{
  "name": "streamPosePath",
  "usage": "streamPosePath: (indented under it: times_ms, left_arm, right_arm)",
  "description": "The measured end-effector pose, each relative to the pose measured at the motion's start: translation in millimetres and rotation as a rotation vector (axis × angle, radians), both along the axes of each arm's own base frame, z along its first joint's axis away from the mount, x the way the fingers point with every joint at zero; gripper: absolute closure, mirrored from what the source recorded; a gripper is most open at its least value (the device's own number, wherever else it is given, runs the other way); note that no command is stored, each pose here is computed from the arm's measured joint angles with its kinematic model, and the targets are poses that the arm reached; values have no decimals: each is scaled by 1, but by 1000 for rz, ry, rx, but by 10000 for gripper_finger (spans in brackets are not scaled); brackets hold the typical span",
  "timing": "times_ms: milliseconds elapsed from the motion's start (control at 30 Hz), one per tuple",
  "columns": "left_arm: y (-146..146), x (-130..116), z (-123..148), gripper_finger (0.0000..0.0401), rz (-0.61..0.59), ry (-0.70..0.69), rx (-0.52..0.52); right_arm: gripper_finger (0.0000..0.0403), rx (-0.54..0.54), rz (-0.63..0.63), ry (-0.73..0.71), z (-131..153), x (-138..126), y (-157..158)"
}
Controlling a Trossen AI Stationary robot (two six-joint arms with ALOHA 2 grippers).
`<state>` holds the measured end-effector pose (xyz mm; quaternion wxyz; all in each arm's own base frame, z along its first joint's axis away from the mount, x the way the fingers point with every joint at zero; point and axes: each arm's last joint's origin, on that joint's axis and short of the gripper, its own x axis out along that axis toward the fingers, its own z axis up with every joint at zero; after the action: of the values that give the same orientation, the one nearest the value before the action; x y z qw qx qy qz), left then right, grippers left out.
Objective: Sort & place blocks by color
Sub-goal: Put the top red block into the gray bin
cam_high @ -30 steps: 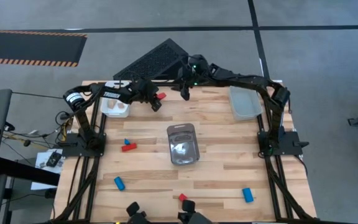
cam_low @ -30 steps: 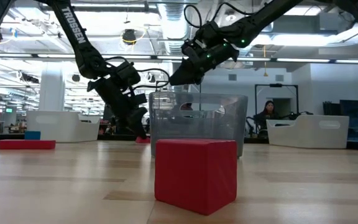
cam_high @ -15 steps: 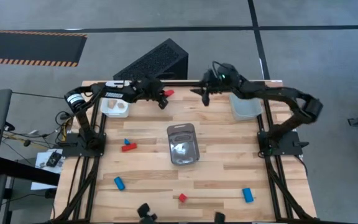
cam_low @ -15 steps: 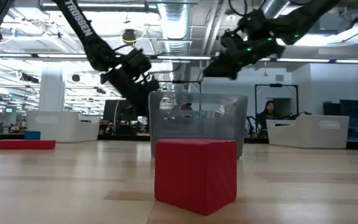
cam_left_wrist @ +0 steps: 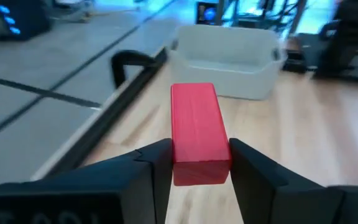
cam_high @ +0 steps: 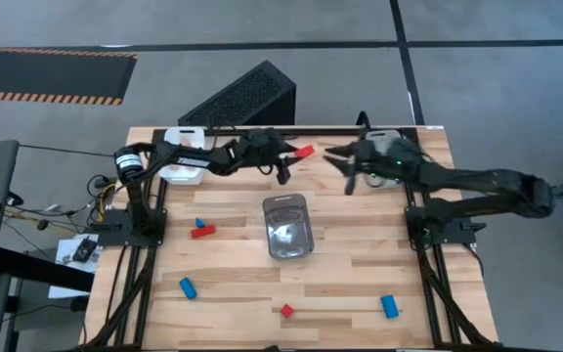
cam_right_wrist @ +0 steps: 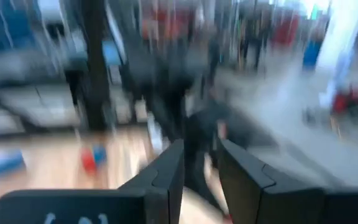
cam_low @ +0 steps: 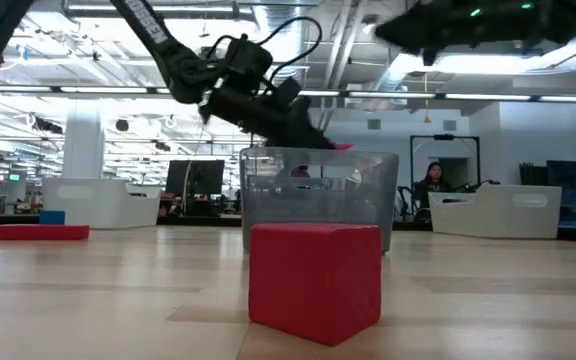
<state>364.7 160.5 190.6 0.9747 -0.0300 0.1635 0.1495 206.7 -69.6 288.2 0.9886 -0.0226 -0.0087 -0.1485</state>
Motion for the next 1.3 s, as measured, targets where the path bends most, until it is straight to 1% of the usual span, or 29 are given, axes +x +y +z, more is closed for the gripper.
streamPosePath:
  times_ms: [67, 133, 200, 300, 467, 567, 700, 800, 867, 1067, 1300]
  left_arm:
    - [-2, 11, -1, 291, -35, -67, -4]
    - [-3, 19, 1, 293, -82, -89, -37]
    - [-4, 32, 4, 293, -116, -110, -39]
    - [-9, 49, 3, 288, -144, -108, -36]
    - [-16, 84, 8, 289, -192, -146, -19]
    - [-18, 103, 4, 289, -211, -129, -18]
    - [-15, 132, 3, 286, -225, -141, -6]
    - [-11, 152, 3, 287, -231, -154, -9]
    - [-7, 164, -2, 288, -238, -130, -28]
    - [1, 193, -8, 288, -246, -111, -36]
    - [7, 213, -16, 288, -260, -153, -15]
  right_arm:
    - [284, -30, 25, -150, 5, -16, 6]
    - [284, -34, 48, -249, 6, -30, 11]
    - [284, -35, 60, -297, 8, -40, 14]
    - [284, -49, 76, -331, 14, -53, 19]
    - [284, -103, 82, -376, 22, -64, 24]
    - [284, -101, 81, -353, 22, -68, 25]
    - [285, -64, 59, -262, 15, -74, 27]
    - [287, -21, -45, -164, 6, -80, 25]
    - [291, -5, -106, -127, 2, -85, 24]
    - [310, 7, -113, -119, 1, -95, 26]
    - [328, 2, -113, -119, 2, -97, 27]
